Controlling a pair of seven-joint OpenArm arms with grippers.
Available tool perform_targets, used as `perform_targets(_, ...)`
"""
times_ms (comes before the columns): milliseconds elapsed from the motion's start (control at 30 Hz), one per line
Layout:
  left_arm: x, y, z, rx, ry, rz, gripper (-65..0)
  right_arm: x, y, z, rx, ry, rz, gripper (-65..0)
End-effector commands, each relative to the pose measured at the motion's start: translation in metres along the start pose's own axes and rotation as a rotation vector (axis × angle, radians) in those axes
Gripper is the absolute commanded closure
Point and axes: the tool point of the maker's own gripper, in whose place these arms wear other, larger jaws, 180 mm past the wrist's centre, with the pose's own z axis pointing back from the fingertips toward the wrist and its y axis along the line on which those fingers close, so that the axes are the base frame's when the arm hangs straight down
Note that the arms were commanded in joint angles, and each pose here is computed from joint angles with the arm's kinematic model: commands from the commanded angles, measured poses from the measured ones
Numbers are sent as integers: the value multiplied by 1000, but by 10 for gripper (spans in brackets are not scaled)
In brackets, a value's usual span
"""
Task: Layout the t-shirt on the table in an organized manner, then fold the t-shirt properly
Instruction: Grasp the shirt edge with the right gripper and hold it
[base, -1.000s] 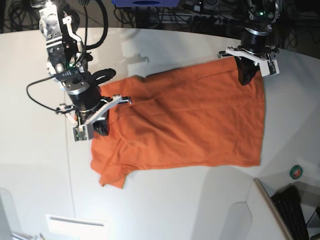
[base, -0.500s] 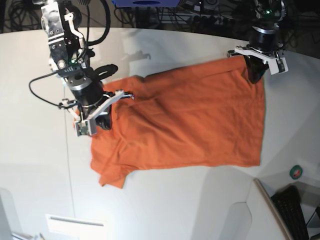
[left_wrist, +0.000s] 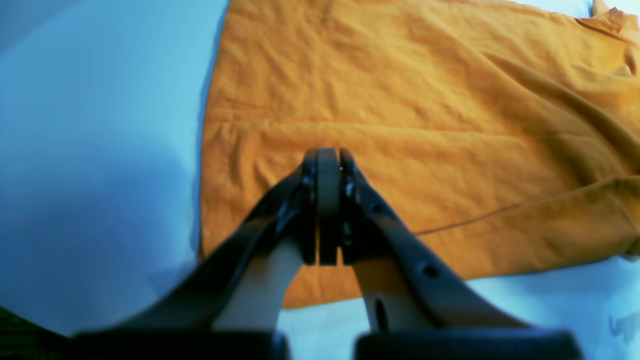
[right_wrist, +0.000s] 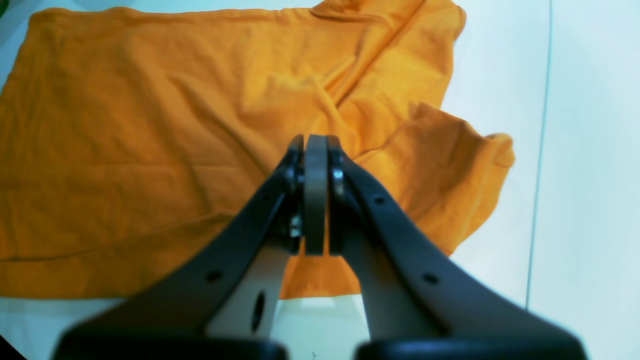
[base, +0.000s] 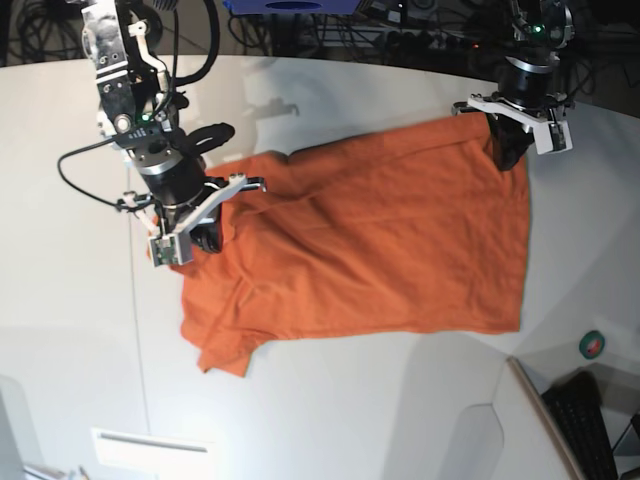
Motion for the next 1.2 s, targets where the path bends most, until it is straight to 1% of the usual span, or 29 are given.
perform_targets(0, 10, -3, 1, -12, -38, -5, 0, 17, 2, 1, 9, -58, 4, 0)
perform_targets(700, 15, -1, 1, -7, -52, -3, 0, 27, 4, -1, 15, -80, 9, 0)
perform_targets(1167, 12, -4, 0, -14, -46, 6, 0, 26, 2, -1, 10, -78, 7, 0)
